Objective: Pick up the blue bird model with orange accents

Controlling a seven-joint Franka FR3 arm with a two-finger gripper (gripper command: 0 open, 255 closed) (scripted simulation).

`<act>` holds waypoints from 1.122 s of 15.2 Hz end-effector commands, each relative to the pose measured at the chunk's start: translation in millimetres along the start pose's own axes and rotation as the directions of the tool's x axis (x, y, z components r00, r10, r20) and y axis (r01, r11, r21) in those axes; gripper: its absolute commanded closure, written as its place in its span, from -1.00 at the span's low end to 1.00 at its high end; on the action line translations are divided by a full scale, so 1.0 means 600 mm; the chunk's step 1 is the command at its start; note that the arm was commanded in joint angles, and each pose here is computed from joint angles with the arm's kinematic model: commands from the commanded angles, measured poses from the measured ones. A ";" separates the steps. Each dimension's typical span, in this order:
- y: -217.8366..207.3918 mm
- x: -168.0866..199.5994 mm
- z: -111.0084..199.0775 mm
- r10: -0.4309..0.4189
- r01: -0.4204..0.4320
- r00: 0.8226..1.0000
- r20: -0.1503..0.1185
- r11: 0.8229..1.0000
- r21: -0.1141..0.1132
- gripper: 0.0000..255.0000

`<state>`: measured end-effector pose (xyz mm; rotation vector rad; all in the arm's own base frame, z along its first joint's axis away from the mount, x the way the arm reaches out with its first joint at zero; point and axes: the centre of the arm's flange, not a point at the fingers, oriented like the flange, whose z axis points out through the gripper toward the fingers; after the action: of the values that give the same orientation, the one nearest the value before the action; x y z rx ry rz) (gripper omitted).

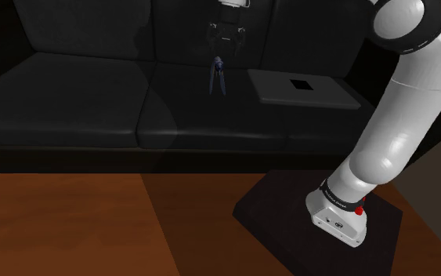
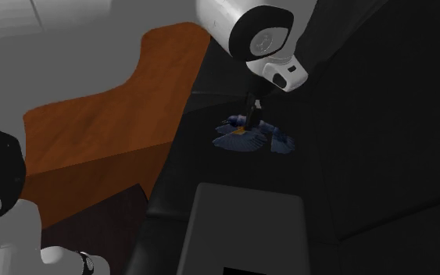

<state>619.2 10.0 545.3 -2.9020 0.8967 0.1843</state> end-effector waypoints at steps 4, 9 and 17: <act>-0.013 0.047 0.021 0.073 -0.073 0.997 0.018 0.997 0.001 -1.00; -0.010 0.054 0.070 0.073 -0.073 0.997 0.018 0.997 0.001 -1.00; -0.010 0.053 0.070 0.073 -0.073 0.997 0.018 0.997 0.001 1.00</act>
<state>645.0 2.7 500.0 -2.8627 1.0004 0.2127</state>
